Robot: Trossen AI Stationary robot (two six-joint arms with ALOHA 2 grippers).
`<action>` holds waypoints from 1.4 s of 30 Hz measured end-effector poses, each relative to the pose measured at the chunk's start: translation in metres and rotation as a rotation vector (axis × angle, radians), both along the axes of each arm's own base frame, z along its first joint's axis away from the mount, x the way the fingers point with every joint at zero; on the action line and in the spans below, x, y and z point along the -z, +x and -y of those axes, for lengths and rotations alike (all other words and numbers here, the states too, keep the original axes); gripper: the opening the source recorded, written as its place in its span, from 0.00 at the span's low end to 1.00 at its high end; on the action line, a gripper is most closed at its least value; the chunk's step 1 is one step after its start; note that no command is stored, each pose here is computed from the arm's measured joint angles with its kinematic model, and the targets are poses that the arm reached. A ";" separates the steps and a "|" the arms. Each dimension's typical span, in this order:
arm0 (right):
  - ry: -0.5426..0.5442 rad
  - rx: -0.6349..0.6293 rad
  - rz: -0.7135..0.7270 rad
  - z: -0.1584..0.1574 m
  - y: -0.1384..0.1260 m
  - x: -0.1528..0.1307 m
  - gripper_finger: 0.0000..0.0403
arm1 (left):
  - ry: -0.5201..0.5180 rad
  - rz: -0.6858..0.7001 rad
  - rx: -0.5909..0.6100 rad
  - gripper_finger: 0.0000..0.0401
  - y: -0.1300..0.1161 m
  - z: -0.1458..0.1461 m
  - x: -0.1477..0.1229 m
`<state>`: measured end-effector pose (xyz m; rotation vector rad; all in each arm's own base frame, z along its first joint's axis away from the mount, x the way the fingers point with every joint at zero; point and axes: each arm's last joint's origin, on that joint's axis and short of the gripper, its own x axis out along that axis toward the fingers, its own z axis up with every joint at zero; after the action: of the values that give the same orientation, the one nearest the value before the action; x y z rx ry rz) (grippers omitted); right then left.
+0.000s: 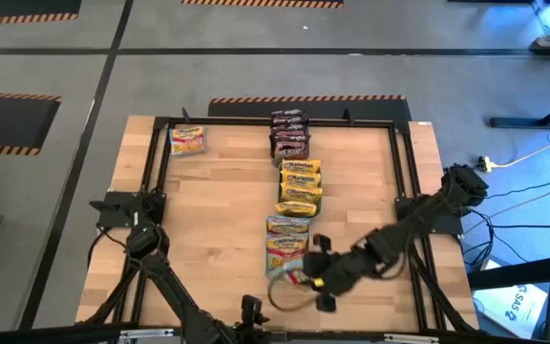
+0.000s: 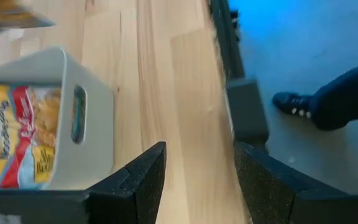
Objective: Sort Maruchan noodles
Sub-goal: Put the blue noodle pack into the gray bin
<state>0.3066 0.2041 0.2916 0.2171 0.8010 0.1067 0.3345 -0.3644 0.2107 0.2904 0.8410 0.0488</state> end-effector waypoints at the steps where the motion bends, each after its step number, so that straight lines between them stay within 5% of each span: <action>1: -0.010 0.003 -0.003 0.007 0.005 0.000 0.26 | 0.011 -0.008 -0.002 0.46 -0.002 0.000 0.005; 9: -0.014 -0.037 -0.063 0.051 0.035 0.013 0.27 | 0.026 -0.009 -0.086 0.46 -0.028 -0.030 0.027; 18: 0.061 -0.197 -0.175 0.058 0.062 0.054 0.27 | -0.189 0.192 -0.108 0.46 -0.060 -0.101 0.040; 23: 0.081 -0.229 -0.235 0.055 0.067 0.072 0.27 | -0.281 0.297 -0.048 0.46 -0.058 -0.123 0.036; 29: 0.078 -0.224 -0.318 0.056 0.070 0.093 0.27 | -0.275 0.351 0.053 0.46 -0.040 -0.135 0.030; 42: -0.001 -0.212 -0.384 0.056 0.074 0.118 0.27 | -0.344 0.299 0.097 0.46 -0.020 -0.158 0.030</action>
<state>0.3805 0.1485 0.1737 0.1525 1.2062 0.2698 0.3141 -0.2060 0.1807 -0.0025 0.5257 -0.1394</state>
